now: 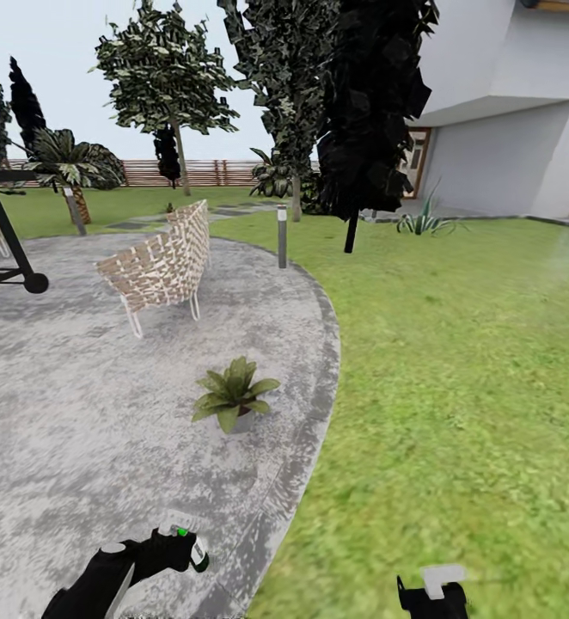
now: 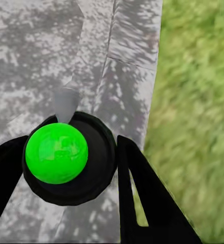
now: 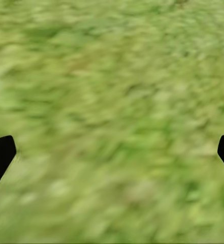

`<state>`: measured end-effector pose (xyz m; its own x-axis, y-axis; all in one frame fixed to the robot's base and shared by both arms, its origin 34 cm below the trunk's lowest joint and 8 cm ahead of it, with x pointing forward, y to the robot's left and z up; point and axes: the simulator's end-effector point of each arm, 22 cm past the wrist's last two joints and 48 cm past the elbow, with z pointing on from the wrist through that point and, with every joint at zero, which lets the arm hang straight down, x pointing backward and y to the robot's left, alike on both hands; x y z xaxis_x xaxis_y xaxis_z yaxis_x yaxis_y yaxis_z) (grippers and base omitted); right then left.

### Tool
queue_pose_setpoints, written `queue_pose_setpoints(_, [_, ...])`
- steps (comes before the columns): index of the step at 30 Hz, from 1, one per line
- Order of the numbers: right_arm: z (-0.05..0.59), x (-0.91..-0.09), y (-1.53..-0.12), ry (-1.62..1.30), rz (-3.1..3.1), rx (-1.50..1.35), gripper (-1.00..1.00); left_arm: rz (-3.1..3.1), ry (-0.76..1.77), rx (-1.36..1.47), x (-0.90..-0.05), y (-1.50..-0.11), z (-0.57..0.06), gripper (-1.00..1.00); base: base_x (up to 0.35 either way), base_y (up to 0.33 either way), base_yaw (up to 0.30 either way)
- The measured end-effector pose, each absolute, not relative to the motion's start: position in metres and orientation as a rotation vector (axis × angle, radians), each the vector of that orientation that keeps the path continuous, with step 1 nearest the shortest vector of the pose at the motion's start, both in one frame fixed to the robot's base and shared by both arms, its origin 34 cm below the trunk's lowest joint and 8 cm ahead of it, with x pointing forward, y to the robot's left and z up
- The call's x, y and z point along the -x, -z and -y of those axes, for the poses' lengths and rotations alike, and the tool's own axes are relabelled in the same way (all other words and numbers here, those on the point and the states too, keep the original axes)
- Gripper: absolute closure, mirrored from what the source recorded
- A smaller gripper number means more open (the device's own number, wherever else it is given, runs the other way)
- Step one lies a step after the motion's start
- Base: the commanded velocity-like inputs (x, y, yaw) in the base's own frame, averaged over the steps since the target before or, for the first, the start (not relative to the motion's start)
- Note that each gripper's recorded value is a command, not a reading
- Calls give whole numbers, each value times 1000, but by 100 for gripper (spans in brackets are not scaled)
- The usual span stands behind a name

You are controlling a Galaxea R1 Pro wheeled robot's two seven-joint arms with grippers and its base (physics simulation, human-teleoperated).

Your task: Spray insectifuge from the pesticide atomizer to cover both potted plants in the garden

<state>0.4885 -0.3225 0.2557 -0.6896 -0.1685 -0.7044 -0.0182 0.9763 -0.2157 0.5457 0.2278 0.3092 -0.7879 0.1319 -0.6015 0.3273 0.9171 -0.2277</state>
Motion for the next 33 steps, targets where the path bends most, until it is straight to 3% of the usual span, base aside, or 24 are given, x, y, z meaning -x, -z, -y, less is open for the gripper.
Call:
queue_pose_setpoints(8, [323, -488, -256, 247, -2322, 127, -100, -2408, 302, -295, -581, -335, -250, 100, 0, 0, 266])
queue_pose_setpoints(13, [323, -488, -256, 245, -2322, 129, -100, -2429, 290, -304, -577, -334, -251, 100, 16, 0, 39])
queue_pose_setpoints(33, [330, -488, -257, 258, -2322, 132, -100, -2433, 264, -284, -590, -352, -258, 100, 318, -61, 0])
